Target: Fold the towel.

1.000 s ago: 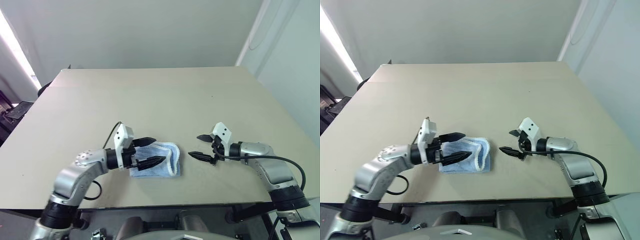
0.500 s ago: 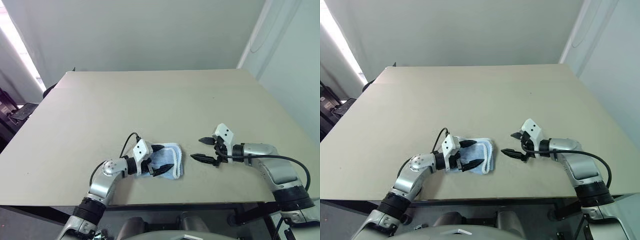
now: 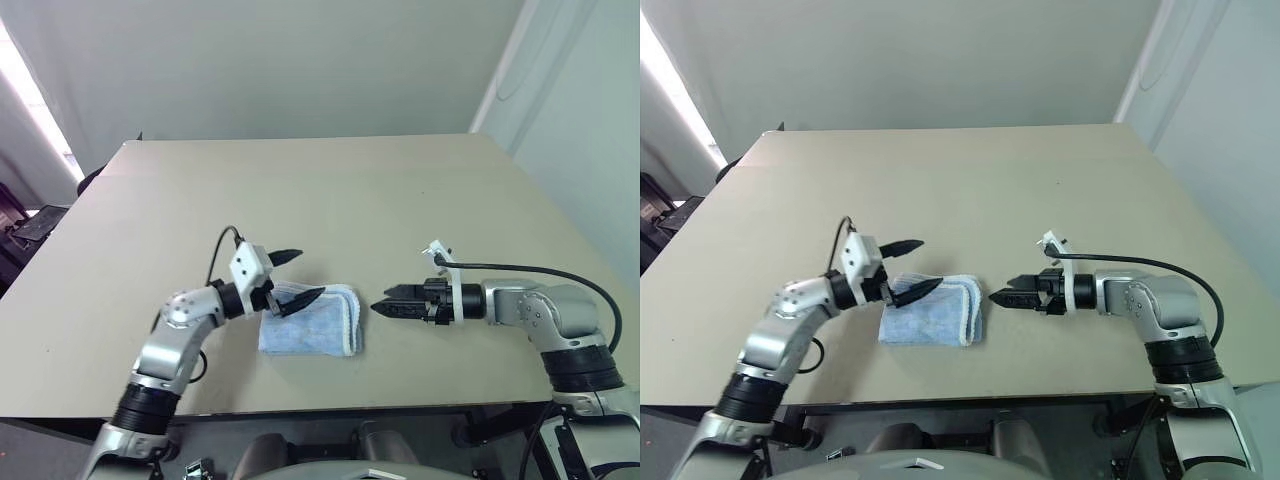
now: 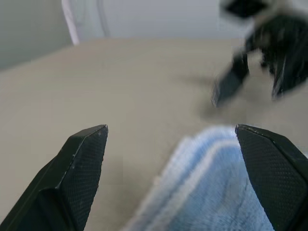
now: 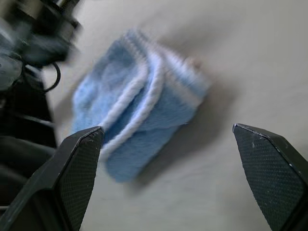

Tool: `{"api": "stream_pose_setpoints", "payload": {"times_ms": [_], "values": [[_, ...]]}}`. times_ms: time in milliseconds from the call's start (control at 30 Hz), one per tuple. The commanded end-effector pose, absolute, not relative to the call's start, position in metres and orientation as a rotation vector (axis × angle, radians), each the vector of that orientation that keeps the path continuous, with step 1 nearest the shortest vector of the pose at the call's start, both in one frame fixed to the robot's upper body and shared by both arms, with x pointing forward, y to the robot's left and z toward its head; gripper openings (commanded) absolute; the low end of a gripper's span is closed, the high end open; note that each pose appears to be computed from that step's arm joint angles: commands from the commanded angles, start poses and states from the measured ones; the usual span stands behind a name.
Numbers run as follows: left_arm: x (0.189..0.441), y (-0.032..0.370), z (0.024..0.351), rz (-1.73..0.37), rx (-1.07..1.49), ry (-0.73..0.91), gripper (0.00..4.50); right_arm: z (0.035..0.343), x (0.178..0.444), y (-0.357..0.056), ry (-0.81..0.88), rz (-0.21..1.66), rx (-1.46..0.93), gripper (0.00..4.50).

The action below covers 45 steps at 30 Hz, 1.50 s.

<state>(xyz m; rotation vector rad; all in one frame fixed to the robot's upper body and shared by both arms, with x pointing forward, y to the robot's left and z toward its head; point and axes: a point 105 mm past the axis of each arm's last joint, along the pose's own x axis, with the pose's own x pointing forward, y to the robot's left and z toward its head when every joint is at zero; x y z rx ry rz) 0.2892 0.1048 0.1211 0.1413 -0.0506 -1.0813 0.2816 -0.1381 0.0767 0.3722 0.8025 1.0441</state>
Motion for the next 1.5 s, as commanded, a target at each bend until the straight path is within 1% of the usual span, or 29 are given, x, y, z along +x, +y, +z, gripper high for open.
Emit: {"api": "stream_pose_setpoints", "payload": {"times_ms": [33,133,233,333,400,600,733,900,967,1033,1200,1267,1333,1367,1467,1500], "values": [[0.266,0.118,0.141,-1.143,0.152,-0.038,4.48,0.086,0.280,-0.126,0.863,1.075,0.508,4.50],[0.250,0.139,0.135,-1.136,0.180,0.053,4.48,0.081,0.278,-0.116,0.930,1.070,0.583,4.50],[0.234,0.155,0.126,-1.123,0.181,0.155,4.48,0.083,0.275,-0.108,0.976,1.090,0.683,4.50],[0.215,0.166,0.117,-1.114,0.169,0.237,4.48,0.076,0.268,-0.096,1.014,1.107,0.674,4.50],[0.209,0.171,0.112,-1.099,0.181,0.269,4.48,0.070,0.266,-0.089,1.034,1.106,0.674,4.50],[0.204,0.171,0.111,-1.059,0.216,0.275,4.48,0.059,0.268,-0.073,1.047,1.104,0.644,4.50],[0.205,0.162,0.118,-1.056,0.216,0.257,4.48,0.057,0.274,-0.059,1.034,1.110,0.637,4.50],[0.213,0.160,0.123,-1.042,0.234,0.249,4.48,0.056,0.277,-0.050,1.041,1.119,0.660,4.50],[0.214,0.160,0.124,-1.039,0.232,0.247,4.50,0.053,0.277,-0.051,1.056,1.110,0.663,4.12],[0.214,0.161,0.125,-1.027,0.232,0.245,4.50,0.054,0.276,-0.052,1.066,1.119,0.676,3.59],[0.211,0.163,0.125,-1.017,0.226,0.241,4.50,0.060,0.277,-0.051,1.060,1.142,0.682,1.69],[0.211,0.165,0.126,-1.007,0.220,0.238,4.50,0.066,0.276,-0.049,1.053,1.171,0.685,1.02],[0.212,0.167,0.124,-0.998,0.214,0.241,4.50,0.073,0.275,-0.047,1.048,1.205,0.689,0.22],[0.213,0.169,0.123,-0.995,0.211,0.243,4.50,0.075,0.274,-0.047,1.047,1.217,0.686,0.02],[0.213,0.172,0.121,-0.975,0.188,0.239,4.50,0.079,0.275,-0.052,1.036,1.215,0.632,0.02],[0.215,0.175,0.123,-0.958,0.167,0.229,4.50,0.087,0.278,-0.055,1.007,1.227,0.625,0.02]]}}
